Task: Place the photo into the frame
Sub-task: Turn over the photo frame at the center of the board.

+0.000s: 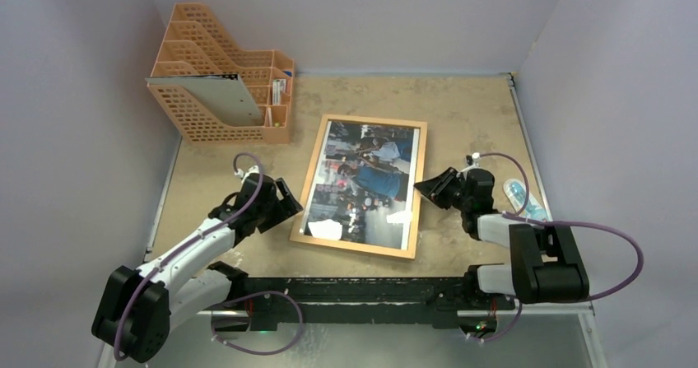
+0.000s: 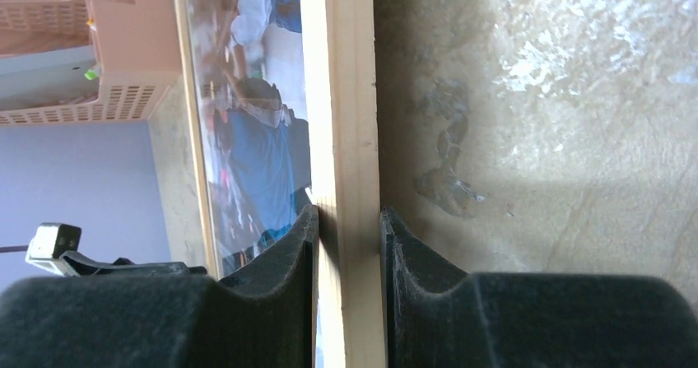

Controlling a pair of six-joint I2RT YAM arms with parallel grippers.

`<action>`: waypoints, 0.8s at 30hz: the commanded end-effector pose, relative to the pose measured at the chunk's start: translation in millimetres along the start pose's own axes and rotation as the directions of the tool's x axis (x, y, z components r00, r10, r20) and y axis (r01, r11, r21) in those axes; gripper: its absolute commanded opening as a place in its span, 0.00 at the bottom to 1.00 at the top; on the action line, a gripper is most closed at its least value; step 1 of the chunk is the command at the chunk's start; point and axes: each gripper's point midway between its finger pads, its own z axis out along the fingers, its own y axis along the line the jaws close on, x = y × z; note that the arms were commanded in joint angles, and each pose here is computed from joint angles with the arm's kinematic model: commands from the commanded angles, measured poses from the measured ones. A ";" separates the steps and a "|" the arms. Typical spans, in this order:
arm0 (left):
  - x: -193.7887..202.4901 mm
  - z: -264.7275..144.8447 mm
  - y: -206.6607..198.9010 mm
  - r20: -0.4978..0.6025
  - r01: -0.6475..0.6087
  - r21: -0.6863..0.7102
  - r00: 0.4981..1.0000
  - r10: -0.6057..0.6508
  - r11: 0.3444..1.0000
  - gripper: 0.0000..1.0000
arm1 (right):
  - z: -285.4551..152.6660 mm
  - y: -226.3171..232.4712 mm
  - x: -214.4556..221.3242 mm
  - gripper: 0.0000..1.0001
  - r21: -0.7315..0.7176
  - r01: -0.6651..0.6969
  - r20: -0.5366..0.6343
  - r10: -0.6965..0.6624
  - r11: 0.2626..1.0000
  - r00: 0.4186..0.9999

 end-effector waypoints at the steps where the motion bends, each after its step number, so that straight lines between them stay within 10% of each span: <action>1: -16.4 -7.1 2.0 0.063 -0.040 -0.035 0.997 0.043 0.999 0.77 | 3.1 -16.2 -5.9 0.21 0.077 0.025 0.044 -0.028 0.997 0.999; 10: -11.6 -22.2 6.3 -0.008 -0.105 -0.084 0.995 0.104 0.991 0.77 | -15.1 -24.5 -54.3 0.83 0.276 0.043 0.219 -0.107 0.960 0.970; 24: 58.4 -44.6 -30.6 -0.236 -0.268 0.095 0.930 0.283 0.959 0.76 | 72.7 74.3 -187.8 0.82 0.220 0.359 0.269 -0.410 0.907 0.871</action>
